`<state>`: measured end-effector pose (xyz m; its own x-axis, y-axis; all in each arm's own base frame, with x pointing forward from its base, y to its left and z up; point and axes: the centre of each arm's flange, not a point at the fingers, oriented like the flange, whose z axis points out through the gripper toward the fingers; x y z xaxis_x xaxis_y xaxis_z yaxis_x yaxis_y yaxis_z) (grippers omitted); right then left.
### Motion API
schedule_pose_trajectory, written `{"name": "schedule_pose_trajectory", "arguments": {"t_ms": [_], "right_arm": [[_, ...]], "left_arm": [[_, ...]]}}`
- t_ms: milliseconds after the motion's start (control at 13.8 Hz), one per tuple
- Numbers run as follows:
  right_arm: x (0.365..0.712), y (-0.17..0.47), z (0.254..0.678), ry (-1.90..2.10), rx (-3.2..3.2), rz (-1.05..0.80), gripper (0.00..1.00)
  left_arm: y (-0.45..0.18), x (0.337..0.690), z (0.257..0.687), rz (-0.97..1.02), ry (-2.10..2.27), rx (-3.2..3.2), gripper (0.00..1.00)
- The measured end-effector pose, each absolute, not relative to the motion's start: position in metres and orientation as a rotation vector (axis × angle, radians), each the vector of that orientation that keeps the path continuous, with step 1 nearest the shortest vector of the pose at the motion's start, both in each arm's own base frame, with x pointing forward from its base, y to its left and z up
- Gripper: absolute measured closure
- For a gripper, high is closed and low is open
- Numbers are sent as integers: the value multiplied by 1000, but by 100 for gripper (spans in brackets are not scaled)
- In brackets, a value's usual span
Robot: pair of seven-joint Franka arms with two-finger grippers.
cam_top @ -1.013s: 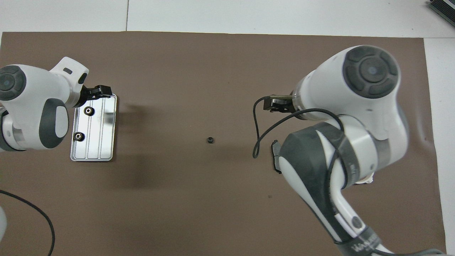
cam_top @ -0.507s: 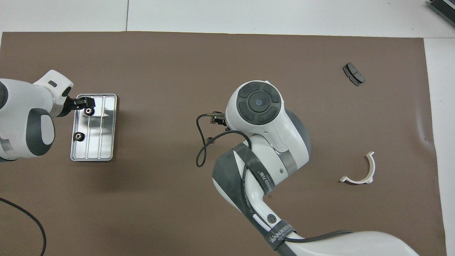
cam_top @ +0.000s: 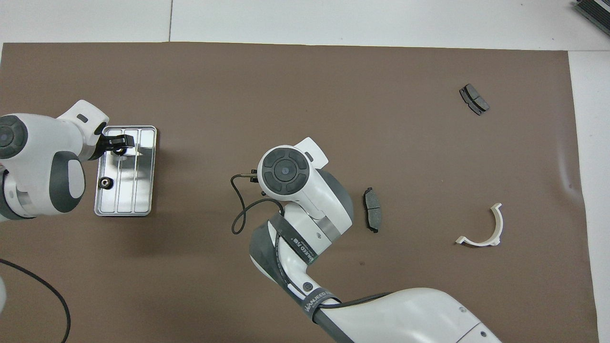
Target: Place bearing gear from tray to pile
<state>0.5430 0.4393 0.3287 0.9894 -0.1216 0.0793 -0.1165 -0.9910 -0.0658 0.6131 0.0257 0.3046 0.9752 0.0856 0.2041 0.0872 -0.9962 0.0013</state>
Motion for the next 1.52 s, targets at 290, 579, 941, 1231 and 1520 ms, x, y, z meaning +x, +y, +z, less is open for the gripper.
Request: {"name": "schedule_pose_trajectory", "arguments": {"t_ms": [290,579,941,1231,1520], "right_arm": [[548,441,310,186,-3051,-161,0],[541,435,286,184,-3043,-170,0],[538,435,281,182,-3044,-168,0],[539,435,282,182,-3041,-172,0],[542,433,284,189,-3028,-192,7]], "left_arm": [[25,605,295,-340,-135,-3113,42],[25,605,298,-347,-135,-3112,63],[19,608,301,-355,-120,-3115,64],[-11,626,326,-361,-149,-3129,64],[-74,626,330,-369,-249,-3154,64]]}}
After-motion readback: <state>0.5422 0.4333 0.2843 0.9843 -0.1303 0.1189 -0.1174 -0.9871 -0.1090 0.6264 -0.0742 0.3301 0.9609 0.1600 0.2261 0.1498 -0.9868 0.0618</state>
